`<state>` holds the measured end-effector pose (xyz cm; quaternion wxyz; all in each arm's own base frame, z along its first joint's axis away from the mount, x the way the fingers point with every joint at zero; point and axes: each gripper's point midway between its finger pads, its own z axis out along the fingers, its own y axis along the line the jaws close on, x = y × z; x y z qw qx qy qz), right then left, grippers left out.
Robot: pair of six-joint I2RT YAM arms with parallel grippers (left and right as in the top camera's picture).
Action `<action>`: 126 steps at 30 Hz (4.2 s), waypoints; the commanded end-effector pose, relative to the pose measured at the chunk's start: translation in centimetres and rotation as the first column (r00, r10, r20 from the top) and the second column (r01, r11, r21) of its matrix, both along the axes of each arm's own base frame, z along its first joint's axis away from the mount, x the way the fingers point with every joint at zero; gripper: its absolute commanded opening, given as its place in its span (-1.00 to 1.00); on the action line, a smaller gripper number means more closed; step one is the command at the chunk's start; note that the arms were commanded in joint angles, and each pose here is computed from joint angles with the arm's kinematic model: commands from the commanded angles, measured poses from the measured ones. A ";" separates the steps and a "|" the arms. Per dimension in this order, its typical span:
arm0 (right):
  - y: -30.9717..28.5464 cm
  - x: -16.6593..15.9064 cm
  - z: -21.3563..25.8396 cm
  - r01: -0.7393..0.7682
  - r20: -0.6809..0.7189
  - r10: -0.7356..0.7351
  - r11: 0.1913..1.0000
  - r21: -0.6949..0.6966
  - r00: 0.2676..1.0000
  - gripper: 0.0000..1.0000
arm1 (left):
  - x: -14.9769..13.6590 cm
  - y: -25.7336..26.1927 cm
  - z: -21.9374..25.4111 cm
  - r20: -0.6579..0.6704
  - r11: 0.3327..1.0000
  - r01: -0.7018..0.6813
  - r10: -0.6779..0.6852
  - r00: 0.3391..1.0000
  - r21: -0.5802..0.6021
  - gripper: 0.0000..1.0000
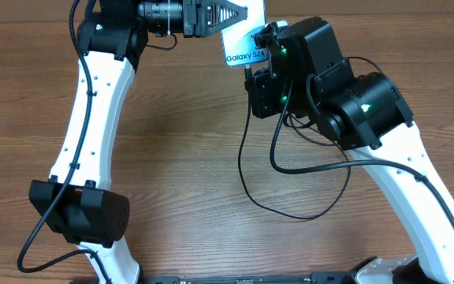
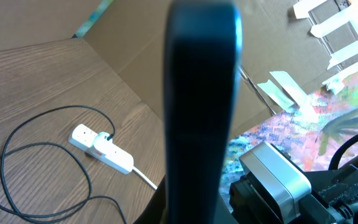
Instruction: Plug charger to phone and switch on socket
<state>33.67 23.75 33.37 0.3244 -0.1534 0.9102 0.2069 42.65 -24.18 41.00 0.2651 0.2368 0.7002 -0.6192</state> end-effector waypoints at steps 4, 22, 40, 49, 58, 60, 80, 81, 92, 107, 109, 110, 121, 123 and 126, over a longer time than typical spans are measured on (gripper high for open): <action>0.4 0.2 0.7 -0.002 0.021 0.002 1.000 0.022 1.000 -0.93 | -0.8 -0.3 0.8 0.038 0.999 0.036 -0.036 0.999 -0.012 -0.92; 0.2 0.7 1.0 0.030 0.035 -0.031 0.999 0.028 0.999 -0.92 | -0.8 -0.3 0.8 0.022 0.999 0.035 -0.035 0.999 -0.012 -0.92; 0.5 1.3 1.7 0.030 0.067 -0.034 0.998 0.052 0.997 -0.93 | -0.8 -0.3 0.8 -0.023 0.999 0.031 -0.031 0.999 -0.016 -0.92; 0.8 1.6 2.2 0.043 0.077 -0.049 0.996 0.079 0.996 -0.93 | -0.8 -0.3 0.8 -0.054 0.999 0.029 -0.030 0.998 -0.018 -0.92; 1.0 1.6 2.4 0.034 0.081 -0.041 0.995 0.092 0.996 -0.93 | -1.3 -0.3 0.9 -0.033 0.998 0.058 -0.059 0.998 -0.026 -0.92; 1.2 1.5 2.5 0.023 0.079 -0.032 0.995 0.101 0.996 -0.92 | -1.3 -0.3 0.9 -0.025 0.998 0.059 -0.059 0.998 -0.026 -0.92; 1.8 1.7 3.2 -0.002 0.098 -0.011 0.991 0.135 0.995 -0.93 | -2.1 -0.3 1.2 -0.037 0.993 0.105 -0.107 0.994 -0.044 -0.92; 2.0 1.6 3.3 -0.009 0.097 -0.004 0.990 0.140 0.995 -0.93 | -2.2 -0.3 1.3 -0.037 0.993 0.110 -0.111 0.993 -0.045 -0.92; 2.1 1.7 3.6 -0.032 0.125 0.015 0.991 0.129 0.992 -0.93 | -2.8 -0.3 1.5 -0.038 0.987 0.146 -0.149 0.988 -0.059 -0.92; 1.5 2.1 3.9 -0.003 0.148 -0.014 0.994 0.112 0.989 -0.93 | -2.4 -0.3 1.4 -0.036 0.991 0.125 -0.127 0.991 -0.051 -0.92; 1.4 1.9 3.5 -0.001 0.132 -0.013 0.995 0.102 0.991 -0.93 | -1.9 -0.3 1.2 -0.020 0.995 0.094 -0.094 0.995 -0.038 -0.92; 1.3 1.7 3.3 0.000 0.122 -0.012 0.995 0.096 0.992 -0.93 | -1.5 -0.2 1.0 -0.009 0.997 0.074 -0.075 0.997 -0.030 -0.92; -1.7 0.8 0.1 0.169 -0.015 -0.169 0.986 0.001 0.986 -0.53 | 6.0 5.9 -6.6 0.003 0.851 -0.419 0.441 0.897 0.317 -0.92; -2.2 1.1 -0.3 0.219 -0.028 -0.219 0.976 -0.004 0.975 -0.32 | 6.6 8.3 -9.6 0.011 0.732 -0.500 0.559 0.829 0.463 -0.92; -2.2 2.0 -1.1 0.258 -0.059 -0.257 0.966 0.004 0.964 -0.10 | 6.4 11.6 -12.8 0.035 0.559 -0.544 0.677 0.735 0.626 -0.92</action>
